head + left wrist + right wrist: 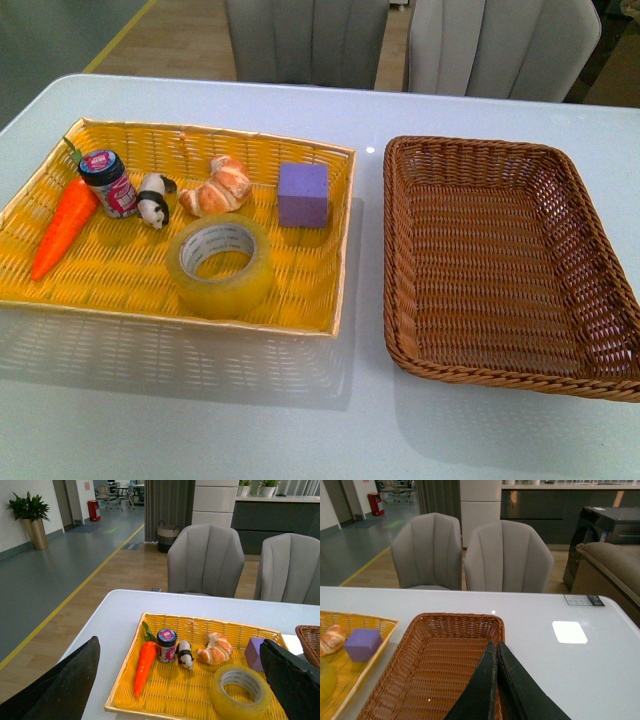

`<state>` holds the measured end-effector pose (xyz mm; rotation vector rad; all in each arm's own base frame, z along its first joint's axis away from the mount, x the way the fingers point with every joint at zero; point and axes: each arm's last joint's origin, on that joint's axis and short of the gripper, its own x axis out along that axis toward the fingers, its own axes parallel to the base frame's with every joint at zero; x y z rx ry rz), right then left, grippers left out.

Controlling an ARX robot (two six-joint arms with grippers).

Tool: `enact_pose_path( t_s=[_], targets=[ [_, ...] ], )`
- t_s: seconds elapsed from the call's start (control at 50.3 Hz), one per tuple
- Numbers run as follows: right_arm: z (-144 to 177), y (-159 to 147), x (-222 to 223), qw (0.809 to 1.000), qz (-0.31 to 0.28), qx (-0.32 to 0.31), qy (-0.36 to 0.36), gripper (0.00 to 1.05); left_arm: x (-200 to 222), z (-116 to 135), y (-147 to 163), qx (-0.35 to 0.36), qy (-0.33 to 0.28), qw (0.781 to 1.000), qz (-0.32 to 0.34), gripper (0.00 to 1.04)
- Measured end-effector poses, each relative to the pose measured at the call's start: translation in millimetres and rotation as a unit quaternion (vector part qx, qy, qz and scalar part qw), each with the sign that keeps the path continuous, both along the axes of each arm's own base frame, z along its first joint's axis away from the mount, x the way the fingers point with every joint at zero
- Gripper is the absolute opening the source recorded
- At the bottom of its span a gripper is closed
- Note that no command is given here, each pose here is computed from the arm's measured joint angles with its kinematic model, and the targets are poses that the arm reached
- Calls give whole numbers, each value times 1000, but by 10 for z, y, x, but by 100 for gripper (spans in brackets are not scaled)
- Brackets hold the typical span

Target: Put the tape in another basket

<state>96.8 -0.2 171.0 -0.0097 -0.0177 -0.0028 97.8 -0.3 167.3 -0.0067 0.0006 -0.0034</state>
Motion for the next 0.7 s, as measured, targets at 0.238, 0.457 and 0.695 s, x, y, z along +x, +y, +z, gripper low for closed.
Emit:
enact_pose_path(
  t_s=[0.238, 0.457, 0.695],
  targets=[
    [0, 0, -1, 1000, 0, 0, 0, 33, 0, 0, 0, 0, 0, 1000, 0, 96],
    [0, 0, -1, 1000, 0, 0, 0, 68, 14, 22, -24, -66, 154, 985, -51, 96],
    [1, 0, -2, 1000, 0, 1, -1, 96, 514, 138, -165, -187, 330, 923, -59, 96]
  ],
)
